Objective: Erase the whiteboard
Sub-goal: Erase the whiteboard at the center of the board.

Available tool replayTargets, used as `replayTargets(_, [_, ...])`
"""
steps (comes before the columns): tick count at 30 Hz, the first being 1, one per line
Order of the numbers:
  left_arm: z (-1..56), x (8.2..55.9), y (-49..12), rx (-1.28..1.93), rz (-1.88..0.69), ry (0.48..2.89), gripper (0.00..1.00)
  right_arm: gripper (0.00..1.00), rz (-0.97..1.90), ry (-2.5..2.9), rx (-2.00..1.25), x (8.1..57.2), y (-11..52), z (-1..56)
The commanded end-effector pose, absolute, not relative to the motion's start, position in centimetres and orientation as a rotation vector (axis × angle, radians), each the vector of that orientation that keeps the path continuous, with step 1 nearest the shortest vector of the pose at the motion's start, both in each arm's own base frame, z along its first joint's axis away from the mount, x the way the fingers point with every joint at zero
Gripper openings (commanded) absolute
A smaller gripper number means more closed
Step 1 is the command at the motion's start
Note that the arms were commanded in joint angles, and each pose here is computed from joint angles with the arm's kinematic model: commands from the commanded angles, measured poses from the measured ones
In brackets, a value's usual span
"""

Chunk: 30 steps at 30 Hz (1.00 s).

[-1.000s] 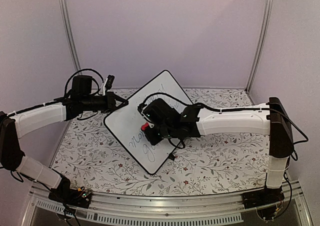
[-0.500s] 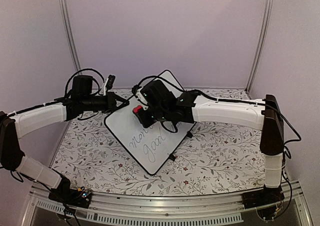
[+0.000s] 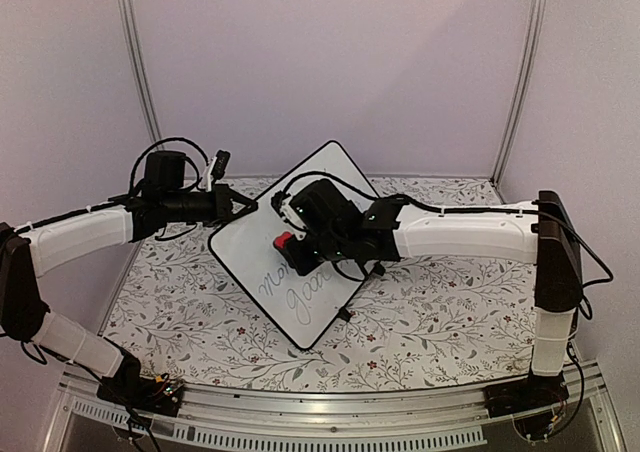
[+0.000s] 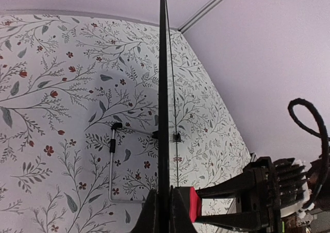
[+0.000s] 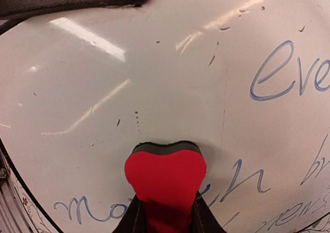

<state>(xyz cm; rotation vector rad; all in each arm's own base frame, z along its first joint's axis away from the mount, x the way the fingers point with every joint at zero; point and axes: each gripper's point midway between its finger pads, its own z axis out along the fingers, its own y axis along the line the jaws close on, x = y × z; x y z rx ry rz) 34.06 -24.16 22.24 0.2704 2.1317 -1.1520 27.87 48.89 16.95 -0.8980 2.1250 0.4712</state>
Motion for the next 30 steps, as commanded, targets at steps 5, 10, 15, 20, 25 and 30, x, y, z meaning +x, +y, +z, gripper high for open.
replayTargets(5, [24.2, 33.2, -25.4, 0.379, -1.181, 2.047, 0.0, 0.08, 0.469, 2.152, -0.968, 25.9, 49.1, 16.4])
replayTargets(10, [24.1, 33.2, -25.4, 0.378, -1.179, 2.049, 0.0, 0.08, 0.482, 2.092, -0.96, 27.2, 50.9, 18.7])
replayTargets(15, [24.1, 33.2, -25.4, 0.38, -1.173, 2.048, 0.0, 0.08, 0.503, 2.061, -0.955, 28.4, 52.2, 19.9])
replayTargets(20, [24.0, 33.2, -25.3, 0.378, -1.172, 2.05, 0.0, 0.08, 0.501, 2.094, -0.971, 28.1, 51.9, 18.4])
replayTargets(25, [24.0, 33.2, -25.4, 0.377, -1.174, 2.051, 0.0, 0.08, 0.487, 2.168, -0.985, 26.2, 49.9, 15.5])
replayTargets(30, [24.1, 33.2, -25.4, 0.378, -1.174, 2.048, 0.0, 0.07, 0.49, 2.189, -0.976, 24.7, 48.3, 15.2])
